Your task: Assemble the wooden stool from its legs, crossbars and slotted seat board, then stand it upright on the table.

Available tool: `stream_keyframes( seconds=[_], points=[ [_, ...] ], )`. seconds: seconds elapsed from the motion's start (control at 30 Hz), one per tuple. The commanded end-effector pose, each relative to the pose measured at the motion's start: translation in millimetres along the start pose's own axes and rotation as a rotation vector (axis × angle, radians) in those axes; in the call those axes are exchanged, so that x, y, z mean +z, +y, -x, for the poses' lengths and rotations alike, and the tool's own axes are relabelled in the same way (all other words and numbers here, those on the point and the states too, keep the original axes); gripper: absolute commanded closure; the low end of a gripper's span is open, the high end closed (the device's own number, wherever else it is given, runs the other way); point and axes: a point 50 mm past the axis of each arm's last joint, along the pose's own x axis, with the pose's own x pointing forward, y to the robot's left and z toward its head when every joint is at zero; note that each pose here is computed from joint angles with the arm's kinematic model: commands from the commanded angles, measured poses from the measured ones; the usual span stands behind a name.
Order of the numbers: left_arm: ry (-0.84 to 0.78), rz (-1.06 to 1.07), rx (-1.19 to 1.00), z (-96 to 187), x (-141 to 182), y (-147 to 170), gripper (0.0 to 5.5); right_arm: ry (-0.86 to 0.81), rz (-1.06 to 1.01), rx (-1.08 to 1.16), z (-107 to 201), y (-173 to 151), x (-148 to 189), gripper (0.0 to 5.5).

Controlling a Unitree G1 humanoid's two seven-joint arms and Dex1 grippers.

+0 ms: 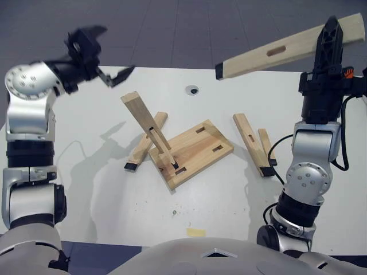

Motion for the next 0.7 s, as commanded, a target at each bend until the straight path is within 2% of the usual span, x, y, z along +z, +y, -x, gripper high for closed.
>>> stream_keyframes(
  seconds=[0.03,0.17,0.27,0.43,0.5,0.6,0.7],
  points=[
    [-0.008,-0.023,-0.102,9,-2,-20,0.1,0.046,0.022,0.009,9,-2,5,4.48],
    [-0.189,0.15,-0.266,10,36,-34,0.1,0.071,-0.001,0.036,11,3,0,4.48],
    [-0.22,0.153,-0.357,14,56,-36,0.1,0.077,-0.005,0.045,9,4,-2,4.48],
    [-0.201,0.043,-0.164,7,59,-1,0.1,0.075,0.01,0.04,12,2,1,4.48],
    [-0.289,0.149,-0.139,9,72,11,0.1,0.081,0.013,0.037,13,2,0,4.48],
    [-0.422,0.408,-0.362,27,98,9,0.1,0.085,0.014,0.026,16,0,2,4.48],
    [-0.365,0.493,-0.69,56,102,-7,0.1,0.09,0.01,-0.008,21,-8,4,4.48]
  ],
)
